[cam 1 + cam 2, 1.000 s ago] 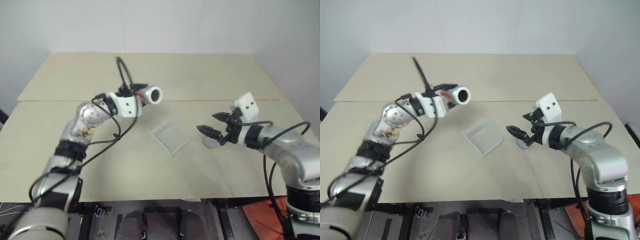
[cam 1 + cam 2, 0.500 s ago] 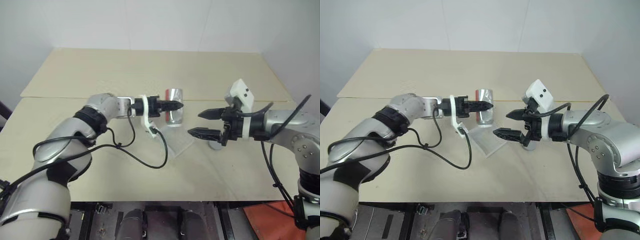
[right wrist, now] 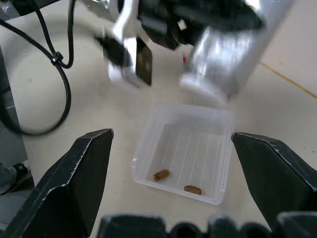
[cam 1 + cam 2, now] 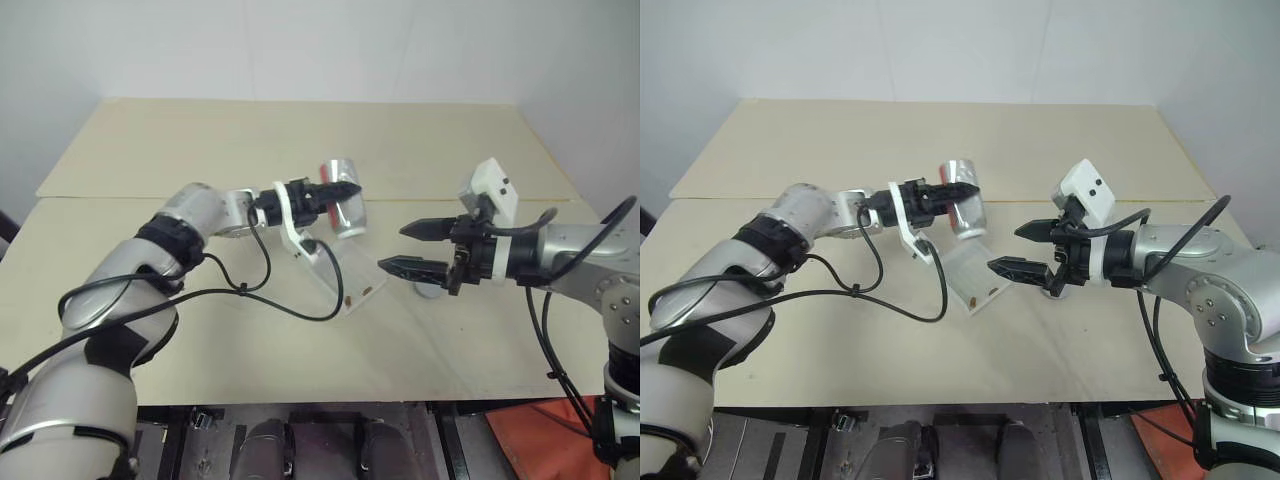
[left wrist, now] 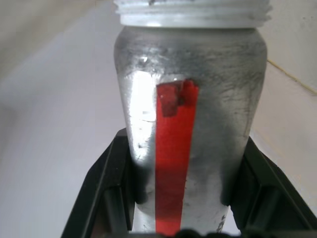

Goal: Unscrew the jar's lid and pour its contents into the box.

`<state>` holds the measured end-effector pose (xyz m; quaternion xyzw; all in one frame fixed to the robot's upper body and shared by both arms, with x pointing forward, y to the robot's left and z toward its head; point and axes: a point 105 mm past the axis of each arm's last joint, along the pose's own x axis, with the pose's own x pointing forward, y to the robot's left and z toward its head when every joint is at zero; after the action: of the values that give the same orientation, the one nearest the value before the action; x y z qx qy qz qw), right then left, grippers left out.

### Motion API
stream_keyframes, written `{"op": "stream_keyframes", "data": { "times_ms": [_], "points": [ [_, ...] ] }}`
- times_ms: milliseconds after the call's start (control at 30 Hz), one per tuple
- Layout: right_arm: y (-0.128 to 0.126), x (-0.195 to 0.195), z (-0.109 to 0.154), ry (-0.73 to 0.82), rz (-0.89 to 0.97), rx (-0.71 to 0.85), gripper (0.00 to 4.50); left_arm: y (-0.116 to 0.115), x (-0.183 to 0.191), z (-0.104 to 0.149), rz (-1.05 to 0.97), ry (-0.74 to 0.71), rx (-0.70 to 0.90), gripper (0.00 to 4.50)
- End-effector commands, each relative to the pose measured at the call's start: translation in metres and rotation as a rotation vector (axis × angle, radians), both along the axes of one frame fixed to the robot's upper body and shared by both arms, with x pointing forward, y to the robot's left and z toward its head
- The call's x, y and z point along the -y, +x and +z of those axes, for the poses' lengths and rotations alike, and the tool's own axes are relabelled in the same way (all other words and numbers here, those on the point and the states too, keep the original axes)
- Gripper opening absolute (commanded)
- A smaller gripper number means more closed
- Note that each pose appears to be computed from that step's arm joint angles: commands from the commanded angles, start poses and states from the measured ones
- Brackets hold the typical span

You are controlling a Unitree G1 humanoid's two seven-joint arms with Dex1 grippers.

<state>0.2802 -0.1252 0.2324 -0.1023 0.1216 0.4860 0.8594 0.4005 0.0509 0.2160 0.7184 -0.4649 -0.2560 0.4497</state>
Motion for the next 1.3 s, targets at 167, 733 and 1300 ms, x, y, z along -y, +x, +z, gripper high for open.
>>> {"op": "stream_keyframes", "data": {
  "times_ms": [167,733,1300],
  "points": [
    [-0.006,0.0,0.014,0.045,0.006,0.115,4.46,0.007,-0.067,0.009,0.124,-0.9,-0.914,2.05],
    [-0.007,-0.001,0.019,0.051,0.012,0.151,4.46,-0.025,-0.097,-0.095,0.198,-1.294,-1.444,2.05],
    [-0.011,0.01,0.011,0.024,-0.002,0.162,4.5,-0.138,-0.196,-0.039,0.258,-0.932,-1.527,4.21]
  ]
}}
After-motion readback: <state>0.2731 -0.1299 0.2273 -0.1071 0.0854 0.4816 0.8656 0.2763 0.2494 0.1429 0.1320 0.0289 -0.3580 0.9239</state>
